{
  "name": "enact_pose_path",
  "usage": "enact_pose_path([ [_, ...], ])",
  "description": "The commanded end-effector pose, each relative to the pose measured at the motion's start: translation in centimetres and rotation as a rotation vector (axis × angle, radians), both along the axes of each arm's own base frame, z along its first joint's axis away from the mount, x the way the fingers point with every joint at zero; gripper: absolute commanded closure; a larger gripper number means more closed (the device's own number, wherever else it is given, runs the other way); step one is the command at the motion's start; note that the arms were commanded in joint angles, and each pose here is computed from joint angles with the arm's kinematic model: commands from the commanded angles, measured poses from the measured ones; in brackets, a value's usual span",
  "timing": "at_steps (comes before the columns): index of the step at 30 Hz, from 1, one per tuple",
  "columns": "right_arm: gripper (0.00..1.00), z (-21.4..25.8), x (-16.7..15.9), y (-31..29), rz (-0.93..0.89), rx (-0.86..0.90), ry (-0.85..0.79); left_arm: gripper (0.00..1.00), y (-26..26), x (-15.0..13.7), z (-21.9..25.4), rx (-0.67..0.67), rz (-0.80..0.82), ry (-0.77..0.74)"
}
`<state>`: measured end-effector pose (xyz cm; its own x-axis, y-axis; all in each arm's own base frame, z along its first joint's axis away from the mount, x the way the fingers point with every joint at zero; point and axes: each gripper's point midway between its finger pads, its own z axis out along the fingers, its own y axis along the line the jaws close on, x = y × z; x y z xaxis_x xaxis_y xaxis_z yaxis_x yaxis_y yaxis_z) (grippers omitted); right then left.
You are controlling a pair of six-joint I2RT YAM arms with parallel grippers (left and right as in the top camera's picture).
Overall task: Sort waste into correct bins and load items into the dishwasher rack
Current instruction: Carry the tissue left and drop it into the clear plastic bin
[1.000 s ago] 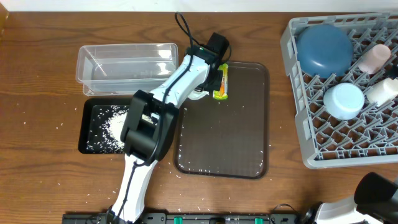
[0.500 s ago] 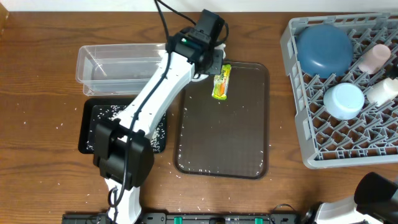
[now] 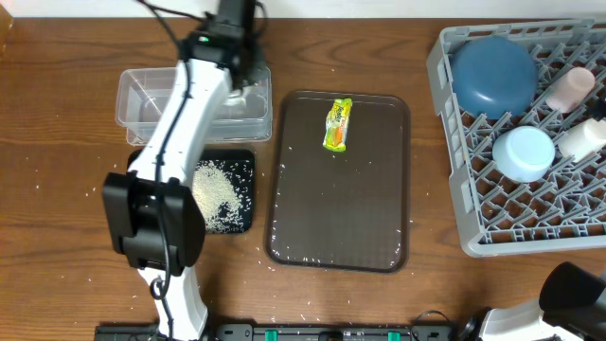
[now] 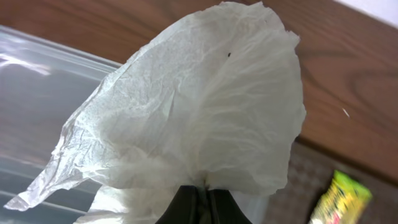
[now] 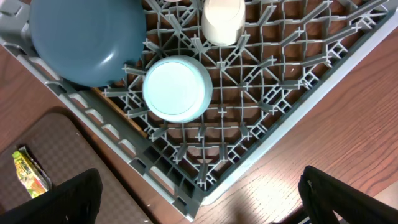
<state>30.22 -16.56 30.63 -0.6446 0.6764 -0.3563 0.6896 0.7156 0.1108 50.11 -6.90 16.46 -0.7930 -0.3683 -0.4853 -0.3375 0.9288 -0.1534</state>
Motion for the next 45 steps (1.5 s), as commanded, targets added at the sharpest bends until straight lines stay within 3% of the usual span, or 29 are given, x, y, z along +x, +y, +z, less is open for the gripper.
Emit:
enact_pose_path([
  [1,0.01,-0.3,-0.1,-0.3,0.001,-0.004,0.013,0.94,2.4,0.2,0.9,-0.005,0.081,-0.023],
  [9,0.01,-0.3,-0.1,-0.3,0.001,-0.004,0.013,0.94,5.9,0.2,0.8,-0.009,0.149,-0.015],
  [24,0.01,-0.3,-0.1,-0.3,0.001,-0.004,0.013,0.93,7.1,-0.6,0.1,0.005,0.174,0.027],
  [26,0.01,-0.3,-0.1,-0.3,0.001,-0.004,0.013,0.83,7.3,-0.7,-0.2,0.005,0.176,0.037],
  [27,0.01,-0.3,-0.1,-0.3,0.001,-0.004,0.013,0.62,7.3,-0.8,-0.3,0.006,0.176,0.042],
  [28,0.01,-0.3,-0.1,-0.3,0.001,-0.004,0.013,0.49,7.3,-0.8,-0.4,0.007,0.176,0.045],
  [29,0.01,-0.3,-0.1,-0.3,0.001,-0.004,0.013,0.42,7.3,-0.8,-0.5,0.007,0.177,0.047],
  [39,0.01,-0.3,-0.1,-0.3,0.001,-0.004,0.013,0.4,6.0,-0.9,0.5,-0.061,0.137,0.035],
  [41,0.01,-0.3,-0.1,-0.3,0.001,-0.004,0.013,0.4,4.7,-1.0,1.1,-0.116,0.074,0.028],
  [45,0.01,-0.3,-0.1,-0.3,0.001,-0.004,0.013,0.4,-1.9,-1.9,3.0,-0.313,-0.253,0.011],
])
